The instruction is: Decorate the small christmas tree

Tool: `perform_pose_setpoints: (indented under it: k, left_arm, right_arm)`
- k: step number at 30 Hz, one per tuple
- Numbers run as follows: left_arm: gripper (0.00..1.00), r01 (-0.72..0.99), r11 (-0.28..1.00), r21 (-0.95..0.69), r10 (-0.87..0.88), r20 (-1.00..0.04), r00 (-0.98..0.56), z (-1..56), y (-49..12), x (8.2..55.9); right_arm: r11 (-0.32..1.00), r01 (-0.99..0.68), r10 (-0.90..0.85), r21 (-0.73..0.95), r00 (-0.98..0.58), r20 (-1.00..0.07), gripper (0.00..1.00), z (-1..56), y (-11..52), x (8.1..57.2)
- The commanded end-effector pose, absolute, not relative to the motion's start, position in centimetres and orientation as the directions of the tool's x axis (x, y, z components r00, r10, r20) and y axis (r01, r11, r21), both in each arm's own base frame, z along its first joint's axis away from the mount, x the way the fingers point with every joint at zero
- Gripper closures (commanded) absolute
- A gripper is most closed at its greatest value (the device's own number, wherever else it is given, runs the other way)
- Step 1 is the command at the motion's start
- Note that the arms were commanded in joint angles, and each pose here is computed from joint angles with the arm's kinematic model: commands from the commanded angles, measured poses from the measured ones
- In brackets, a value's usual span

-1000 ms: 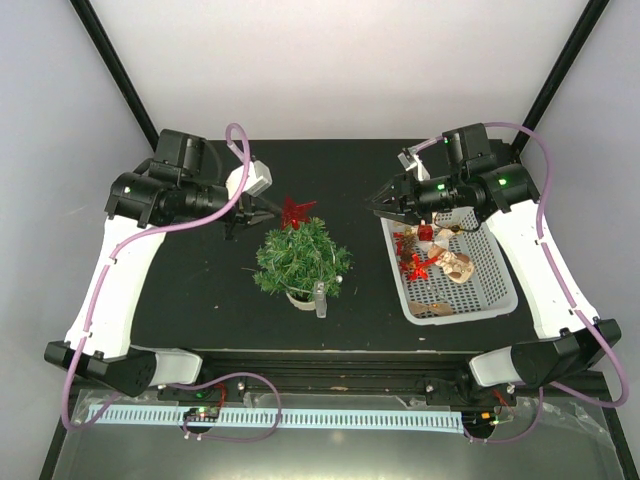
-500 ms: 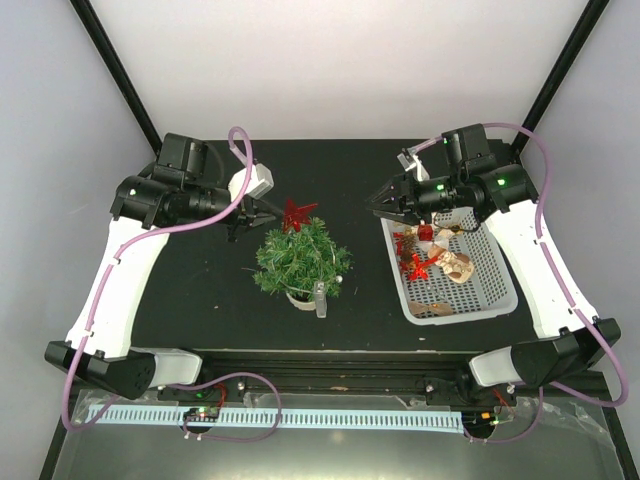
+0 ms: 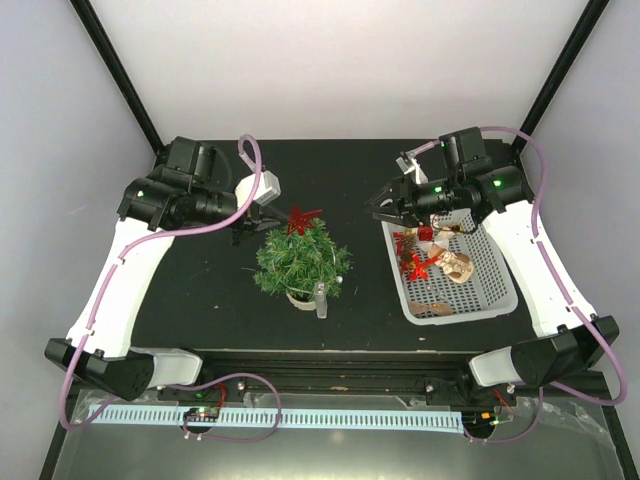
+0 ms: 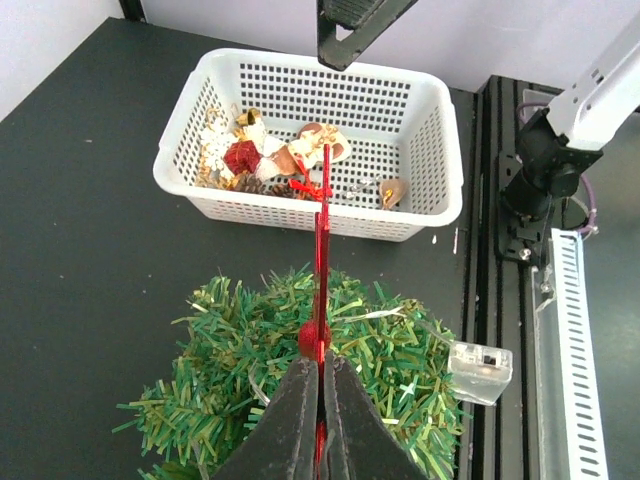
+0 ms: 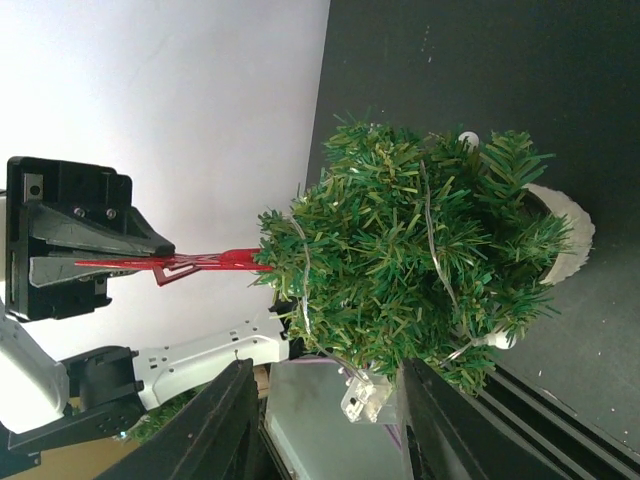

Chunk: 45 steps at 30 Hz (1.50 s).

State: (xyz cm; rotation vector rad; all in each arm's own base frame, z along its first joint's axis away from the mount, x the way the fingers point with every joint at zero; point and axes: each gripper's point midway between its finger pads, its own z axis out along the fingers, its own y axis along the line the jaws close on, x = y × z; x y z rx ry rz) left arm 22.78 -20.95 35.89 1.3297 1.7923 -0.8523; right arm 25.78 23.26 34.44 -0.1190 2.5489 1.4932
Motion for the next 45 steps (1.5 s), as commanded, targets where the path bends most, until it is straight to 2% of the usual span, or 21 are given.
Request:
perform_pose_setpoints:
  k: [1, 8, 17, 27, 35, 41, 45]
  left_arm:
    - [0.99, 0.97, 0.242, -0.026, 0.519, -0.841, -0.152, 35.5, -20.5, 21.8]
    - [0.98, 0.963, 0.268, 0.025, 0.541, -0.831, -0.129, 35.4, -20.0, 22.3]
    - [0.69, 0.948, 0.31, 0.07, 0.54, -0.833, -0.115, 35.8, -19.6, 22.9]
    - [0.46, 0.932, 0.347, 0.104, 0.545, -0.831, -0.11, 36.2, -19.1, 23.3]
    - [0.42, 0.906, 0.403, 0.131, 0.533, -0.838, -0.115, 37.2, -17.9, 24.1]
    - [0.42, 0.905, 0.407, 0.127, 0.535, -0.836, -0.124, 37.0, -17.9, 24.4]
    - [0.43, 0.903, 0.412, 0.122, 0.536, -0.833, -0.133, 36.8, -17.9, 24.8]
  right_arm:
    - [0.471, -0.178, 0.031, 0.864, -0.976, -0.218, 0.59, 35.2, 23.2, 25.6]
    - [0.47, -0.176, 0.03, 0.865, -0.976, -0.215, 0.59, 35.2, 23.2, 25.5]
    - [0.463, -0.175, 0.031, 0.869, -0.977, -0.213, 0.59, 35.3, 23.3, 25.6]
    - [0.459, -0.181, 0.035, 0.87, -0.974, -0.222, 0.59, 35.7, 23.3, 25.6]
    - [0.468, -0.193, 0.041, 0.863, -0.97, -0.239, 0.58, 35.8, 23.2, 25.9]
    - [0.443, -0.309, 0.012, 0.842, -0.937, -0.35, 0.56, 39.5, 24.3, 26.0]
    - [0.468, -0.395, -0.104, 0.79, -0.913, -0.395, 0.56, 40.8, 27.1, 25.3]
